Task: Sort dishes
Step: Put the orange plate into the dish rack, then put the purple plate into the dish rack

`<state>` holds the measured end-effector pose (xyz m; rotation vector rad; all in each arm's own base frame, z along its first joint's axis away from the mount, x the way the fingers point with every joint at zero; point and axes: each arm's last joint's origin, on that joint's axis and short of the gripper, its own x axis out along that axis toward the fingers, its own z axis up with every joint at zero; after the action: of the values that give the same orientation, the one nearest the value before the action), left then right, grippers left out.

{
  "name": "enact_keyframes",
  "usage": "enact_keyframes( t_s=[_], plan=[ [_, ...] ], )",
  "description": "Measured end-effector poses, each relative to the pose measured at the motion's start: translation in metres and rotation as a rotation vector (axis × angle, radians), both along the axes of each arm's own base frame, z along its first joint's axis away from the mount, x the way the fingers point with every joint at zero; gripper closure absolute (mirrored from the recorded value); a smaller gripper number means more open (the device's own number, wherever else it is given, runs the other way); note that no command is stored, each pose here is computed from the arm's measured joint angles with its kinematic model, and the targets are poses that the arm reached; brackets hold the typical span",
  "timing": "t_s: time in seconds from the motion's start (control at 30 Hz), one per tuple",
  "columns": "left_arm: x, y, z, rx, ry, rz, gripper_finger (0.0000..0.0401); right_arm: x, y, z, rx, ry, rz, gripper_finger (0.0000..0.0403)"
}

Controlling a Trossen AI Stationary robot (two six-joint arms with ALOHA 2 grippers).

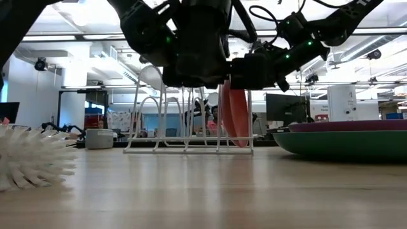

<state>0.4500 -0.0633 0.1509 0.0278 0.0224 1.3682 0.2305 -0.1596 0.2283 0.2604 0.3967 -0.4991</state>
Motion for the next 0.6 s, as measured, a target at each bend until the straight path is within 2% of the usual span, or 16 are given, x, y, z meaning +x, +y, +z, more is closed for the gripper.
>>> enact_keyframes(
  t_s=[0.33,0.6],
  plan=[
    [-0.004,-0.005,0.021,0.005,0.025,-0.012,0.0160,-0.013,0.008,0.014,-0.026,0.021,-0.019,0.0403],
    [-0.017,-0.026,0.068,0.018,0.076,-0.066,0.0160,-0.046,0.031,0.031,0.004,0.127,-0.023,0.0403]
  ],
)
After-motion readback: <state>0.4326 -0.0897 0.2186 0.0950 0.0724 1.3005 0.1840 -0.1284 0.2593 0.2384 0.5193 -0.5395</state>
